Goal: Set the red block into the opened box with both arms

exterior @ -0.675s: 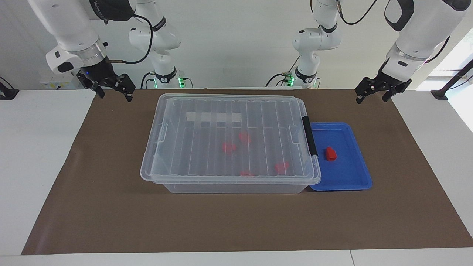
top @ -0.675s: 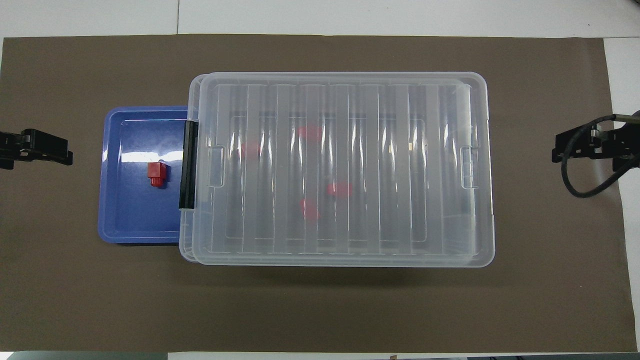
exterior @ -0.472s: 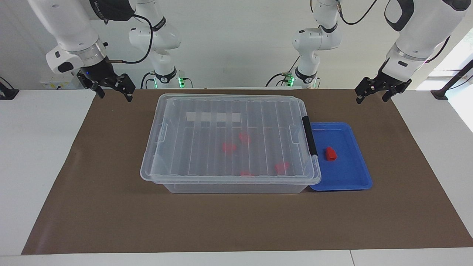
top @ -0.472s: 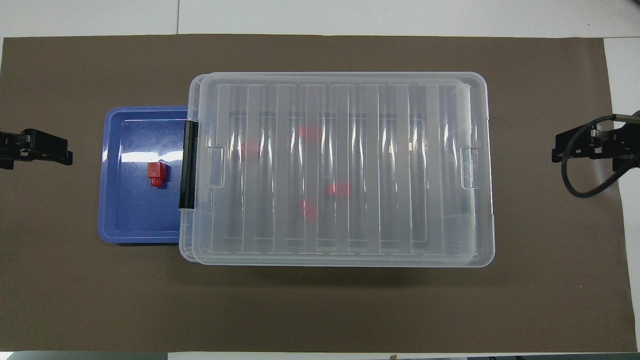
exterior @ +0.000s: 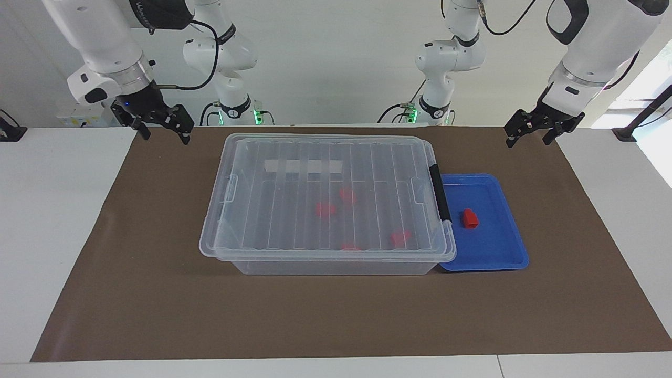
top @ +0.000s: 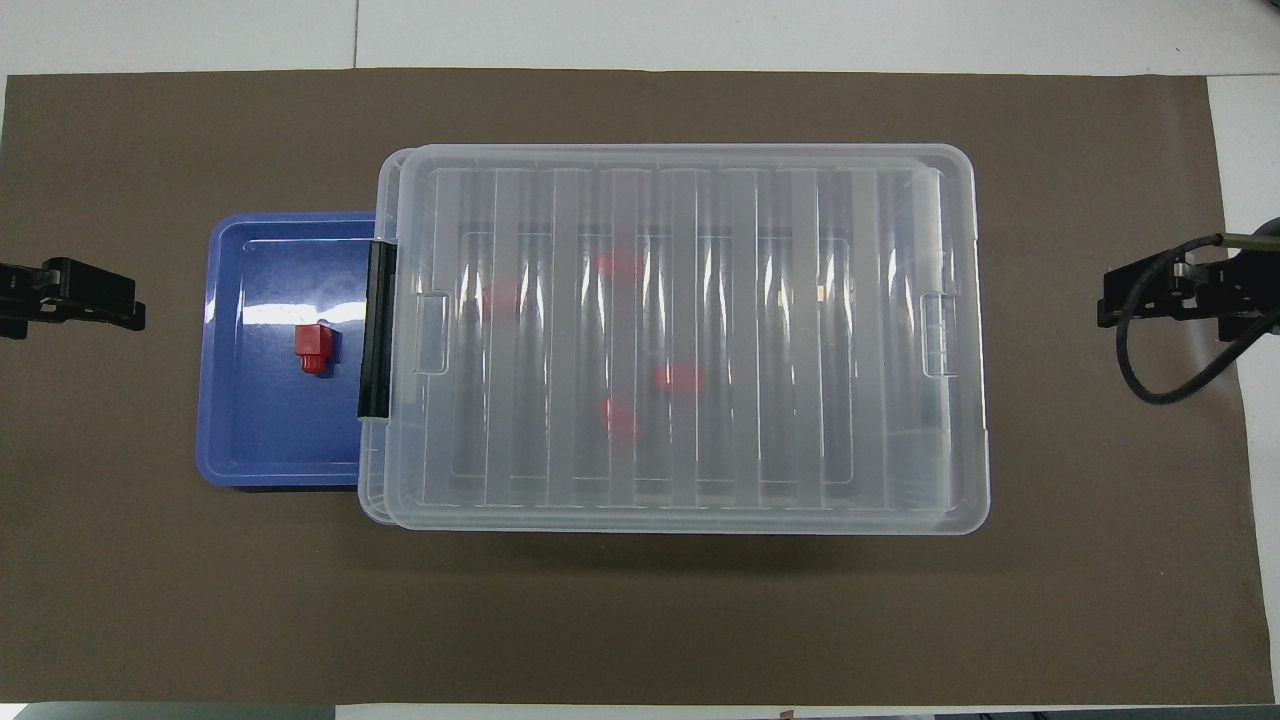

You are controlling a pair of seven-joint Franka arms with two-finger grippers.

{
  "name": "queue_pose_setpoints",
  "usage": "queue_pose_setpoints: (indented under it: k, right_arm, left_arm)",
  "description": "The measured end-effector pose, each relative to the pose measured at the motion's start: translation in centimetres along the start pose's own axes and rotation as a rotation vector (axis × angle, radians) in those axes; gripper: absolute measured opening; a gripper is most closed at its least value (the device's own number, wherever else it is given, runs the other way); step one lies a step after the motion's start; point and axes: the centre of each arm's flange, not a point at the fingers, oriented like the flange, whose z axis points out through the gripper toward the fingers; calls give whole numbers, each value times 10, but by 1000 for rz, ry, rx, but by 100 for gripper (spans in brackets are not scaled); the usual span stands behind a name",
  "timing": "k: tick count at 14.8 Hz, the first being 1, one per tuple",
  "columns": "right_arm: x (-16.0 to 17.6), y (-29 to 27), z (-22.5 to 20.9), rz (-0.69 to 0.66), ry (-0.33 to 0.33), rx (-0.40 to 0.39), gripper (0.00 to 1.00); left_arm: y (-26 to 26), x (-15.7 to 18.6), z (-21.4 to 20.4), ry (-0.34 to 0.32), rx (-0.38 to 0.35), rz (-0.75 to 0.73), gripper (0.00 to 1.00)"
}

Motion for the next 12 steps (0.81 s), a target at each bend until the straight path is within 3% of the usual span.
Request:
queue_pose_setpoints:
  k: [6,12]
  right_arm:
    - [2,-27,-1,-41,38,3,100]
    - [10,-77,25,-13,25,4,100]
  left_arm:
    - [0,0,0,0,0,0,100]
    - [0,0,0,0,0,0,100]
